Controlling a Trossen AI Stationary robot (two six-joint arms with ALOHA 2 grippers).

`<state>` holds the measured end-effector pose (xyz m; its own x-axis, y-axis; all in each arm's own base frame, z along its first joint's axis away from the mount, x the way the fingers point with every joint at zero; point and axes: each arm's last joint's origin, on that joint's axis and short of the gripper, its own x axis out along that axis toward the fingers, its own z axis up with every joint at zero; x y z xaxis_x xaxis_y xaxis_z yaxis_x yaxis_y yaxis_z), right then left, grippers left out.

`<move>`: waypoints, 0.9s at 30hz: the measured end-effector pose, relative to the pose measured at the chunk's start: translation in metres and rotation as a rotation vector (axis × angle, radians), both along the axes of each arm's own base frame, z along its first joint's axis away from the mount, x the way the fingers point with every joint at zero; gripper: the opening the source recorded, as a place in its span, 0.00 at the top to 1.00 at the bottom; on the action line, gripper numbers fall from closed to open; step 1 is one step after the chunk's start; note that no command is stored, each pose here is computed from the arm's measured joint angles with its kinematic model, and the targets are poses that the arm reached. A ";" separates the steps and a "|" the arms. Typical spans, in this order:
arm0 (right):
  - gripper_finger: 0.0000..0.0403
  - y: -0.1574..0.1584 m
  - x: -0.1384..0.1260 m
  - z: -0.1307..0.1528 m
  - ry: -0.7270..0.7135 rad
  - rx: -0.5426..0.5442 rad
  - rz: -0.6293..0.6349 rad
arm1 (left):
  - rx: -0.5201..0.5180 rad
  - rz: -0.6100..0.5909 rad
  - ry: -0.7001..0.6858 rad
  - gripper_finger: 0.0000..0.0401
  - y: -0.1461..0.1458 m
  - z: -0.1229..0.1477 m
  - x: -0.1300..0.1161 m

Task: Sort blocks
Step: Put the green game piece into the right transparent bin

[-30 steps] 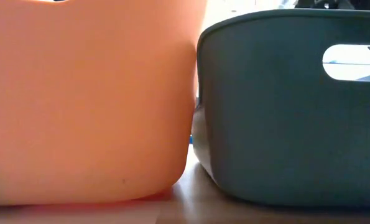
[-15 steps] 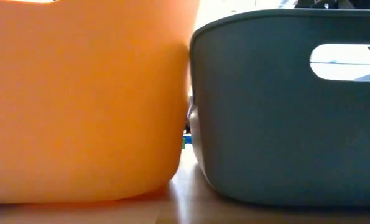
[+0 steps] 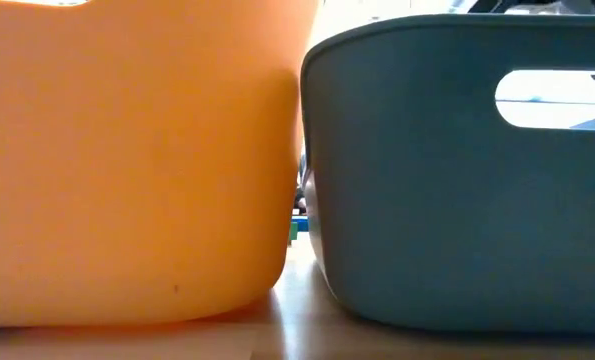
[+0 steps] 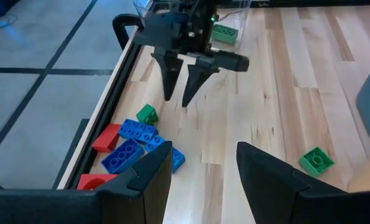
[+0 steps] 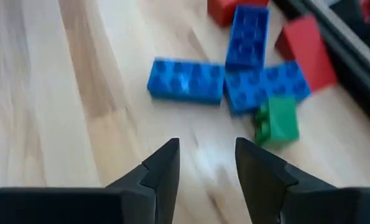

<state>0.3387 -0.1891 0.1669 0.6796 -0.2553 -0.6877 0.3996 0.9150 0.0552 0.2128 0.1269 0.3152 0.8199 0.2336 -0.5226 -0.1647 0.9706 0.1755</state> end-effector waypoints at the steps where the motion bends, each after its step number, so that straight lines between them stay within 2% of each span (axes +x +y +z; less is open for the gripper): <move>1: 0.56 -0.003 0.002 -0.003 -0.015 -0.010 -0.003 | 0.002 0.004 0.001 0.57 0.000 0.000 0.000; 5: 0.48 -0.014 0.001 -0.014 -0.026 -0.009 -0.036 | 0.006 0.033 0.009 0.57 0.001 0.000 0.000; 11: 0.33 -0.018 0.003 -0.001 -0.105 -0.047 -0.058 | -0.004 0.030 0.031 0.57 0.000 -0.002 -0.001; 14: 0.29 -0.024 0.004 -0.013 -0.105 -0.028 -0.084 | -0.003 0.028 0.030 0.57 -0.001 -0.002 -0.001; 16: 0.28 -0.026 0.004 -0.022 -0.087 -0.016 -0.099 | -0.003 0.028 0.030 0.57 -0.001 -0.002 -0.001; 21: 0.27 -0.025 0.006 -0.022 -0.078 -0.067 -0.113 | -0.010 0.033 0.028 0.57 -0.001 -0.002 -0.001; 27: 0.29 -0.023 0.004 -0.027 -0.036 -0.019 -0.134 | -0.011 0.031 0.027 0.57 -0.001 -0.002 -0.001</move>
